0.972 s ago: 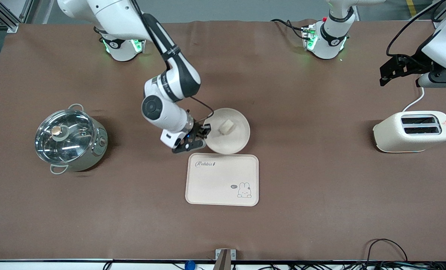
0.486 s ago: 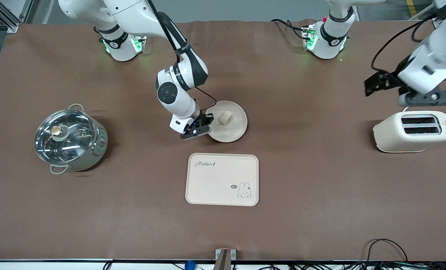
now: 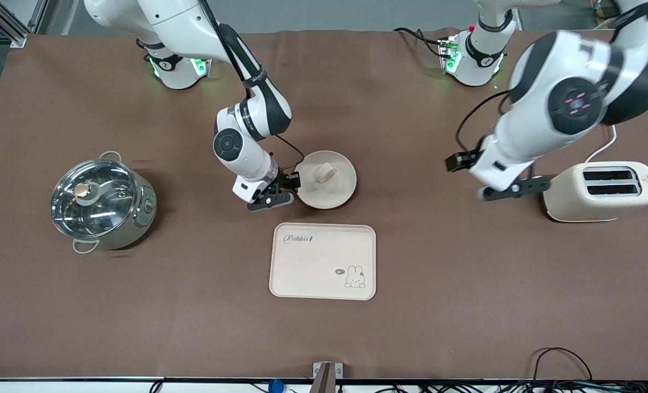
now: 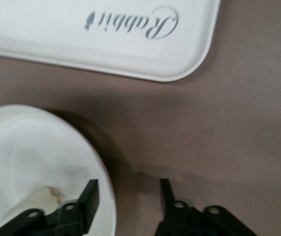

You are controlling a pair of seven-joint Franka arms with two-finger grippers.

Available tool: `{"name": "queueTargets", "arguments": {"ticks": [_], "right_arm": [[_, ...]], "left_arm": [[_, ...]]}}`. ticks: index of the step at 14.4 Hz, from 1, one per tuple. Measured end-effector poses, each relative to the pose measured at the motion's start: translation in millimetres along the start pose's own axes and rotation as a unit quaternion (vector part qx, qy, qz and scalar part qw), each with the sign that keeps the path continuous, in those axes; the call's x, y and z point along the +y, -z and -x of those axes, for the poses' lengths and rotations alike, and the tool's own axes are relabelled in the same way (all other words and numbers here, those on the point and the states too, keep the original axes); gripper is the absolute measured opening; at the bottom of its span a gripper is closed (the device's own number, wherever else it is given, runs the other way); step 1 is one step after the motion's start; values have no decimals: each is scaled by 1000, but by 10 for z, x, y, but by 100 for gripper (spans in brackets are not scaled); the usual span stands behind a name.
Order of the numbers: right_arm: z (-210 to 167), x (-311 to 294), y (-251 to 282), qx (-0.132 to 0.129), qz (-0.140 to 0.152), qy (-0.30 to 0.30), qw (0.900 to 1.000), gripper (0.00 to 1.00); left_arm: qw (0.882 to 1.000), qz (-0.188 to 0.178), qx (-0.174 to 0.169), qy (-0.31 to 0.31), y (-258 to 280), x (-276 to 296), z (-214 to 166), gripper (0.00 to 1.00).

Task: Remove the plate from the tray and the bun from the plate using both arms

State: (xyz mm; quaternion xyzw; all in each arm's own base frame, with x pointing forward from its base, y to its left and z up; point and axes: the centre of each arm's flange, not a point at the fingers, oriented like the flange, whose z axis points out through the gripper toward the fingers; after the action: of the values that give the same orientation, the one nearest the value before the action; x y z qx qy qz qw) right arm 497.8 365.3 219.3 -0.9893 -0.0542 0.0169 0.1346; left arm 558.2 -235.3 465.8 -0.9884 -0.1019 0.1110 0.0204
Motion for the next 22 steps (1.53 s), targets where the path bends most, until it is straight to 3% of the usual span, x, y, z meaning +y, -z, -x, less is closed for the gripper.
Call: {"name": "queueTargets", "arguments": {"ticks": [4, 9, 10, 13, 15, 17, 22], "right_arm": [[-365, 189, 928, -9, -39, -55, 998, 100], [-936, 1548, 2465, -55, -80, -141, 985, 100], [-982, 1864, 2711, -52, -72, -150, 985, 100], [-914, 2450, 3321, -43, -12, -130, 990, 100], [-732, 2690, 3825, -33, 8, -121, 992, 100], [-435, 2939, 4376, -19, 48, -101, 994, 100], [201, 2892, 5250, 7, 120, -80, 990, 100]], "left_arm": [[998, 2, -15, 58, -739, 946, 219, 100], [990, 14, 15, 138, -1745, 2095, 772, 100], [988, 20, 21, 152, -1939, 2247, 852, 100], [981, 41, 29, 188, -2412, 2572, 1036, 100], [975, 53, 33, 212, -2601, 2698, 1123, 100], [970, 65, 32, 234, -2700, 2783, 1187, 100], [966, 60, 25, 250, -2864, 2826, 1249, 98]]}}
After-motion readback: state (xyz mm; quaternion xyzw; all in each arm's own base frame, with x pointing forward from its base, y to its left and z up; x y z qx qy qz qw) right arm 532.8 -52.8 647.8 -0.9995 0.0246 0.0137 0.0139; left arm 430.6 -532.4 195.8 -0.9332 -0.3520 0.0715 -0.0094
